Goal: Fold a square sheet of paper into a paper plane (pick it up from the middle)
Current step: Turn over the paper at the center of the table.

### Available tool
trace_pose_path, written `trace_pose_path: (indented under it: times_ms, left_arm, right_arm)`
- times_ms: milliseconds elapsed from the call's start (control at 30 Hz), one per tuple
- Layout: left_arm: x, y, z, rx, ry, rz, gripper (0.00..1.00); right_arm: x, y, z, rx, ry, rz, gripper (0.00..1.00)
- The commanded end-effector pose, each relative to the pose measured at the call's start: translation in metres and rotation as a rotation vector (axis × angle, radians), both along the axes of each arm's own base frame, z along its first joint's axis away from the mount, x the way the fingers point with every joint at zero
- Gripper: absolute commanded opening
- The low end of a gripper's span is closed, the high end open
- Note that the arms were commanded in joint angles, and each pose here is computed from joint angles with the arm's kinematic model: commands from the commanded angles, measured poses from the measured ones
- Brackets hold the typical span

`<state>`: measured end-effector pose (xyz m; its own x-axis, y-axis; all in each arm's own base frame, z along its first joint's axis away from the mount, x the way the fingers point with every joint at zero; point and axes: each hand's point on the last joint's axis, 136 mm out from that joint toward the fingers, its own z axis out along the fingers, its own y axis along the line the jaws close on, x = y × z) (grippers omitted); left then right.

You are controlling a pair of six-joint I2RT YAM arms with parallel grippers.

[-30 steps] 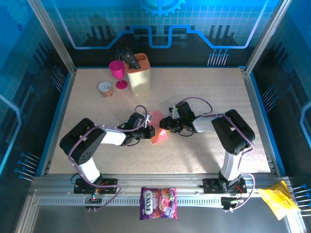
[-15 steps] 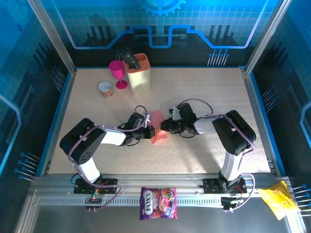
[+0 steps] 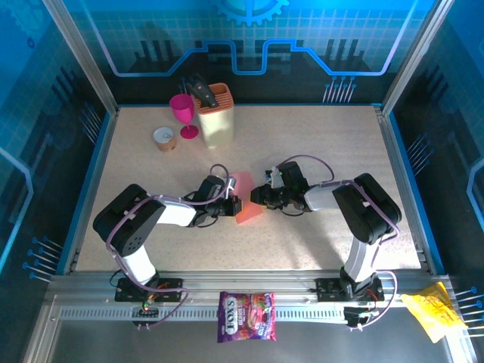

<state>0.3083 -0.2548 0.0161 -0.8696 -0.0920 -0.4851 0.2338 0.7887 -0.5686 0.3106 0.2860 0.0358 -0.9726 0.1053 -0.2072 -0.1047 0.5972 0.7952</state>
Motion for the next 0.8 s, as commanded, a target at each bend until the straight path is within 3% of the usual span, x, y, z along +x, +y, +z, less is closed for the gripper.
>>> trace_pose_path:
  times_ms: [0,200,367,500,633,767]
  left_arm:
    - [-0.017,0.011,-0.029,0.057,0.101,-0.012,0.0]
    - [-0.018,0.011,-0.026,0.051,0.095,-0.01,0.0]
    - [-0.019,0.009,-0.014,0.023,0.085,-0.01,0.0]
    - [-0.022,0.011,0.006,-0.016,0.061,0.01,0.0]
    - [-0.027,0.023,0.034,-0.049,0.018,0.069,0.0]
    - [-0.038,0.044,0.051,-0.041,0.001,0.149,0.0]
  right_arm:
    - [0.012,0.004,-0.003,0.001,0.004,-0.008,0.36]
    - [0.018,0.003,-0.009,-0.02,0.017,-0.024,0.28]
    - [0.019,0.001,-0.005,-0.004,0.024,-0.03,0.0]
    - [0.015,-0.01,0.017,-0.006,-0.01,-0.055,0.0]
    - [0.0,-0.04,0.046,-0.189,-0.07,-0.083,0.0]
    - [-0.02,-0.092,0.074,-0.589,-0.152,-0.113,0.0]
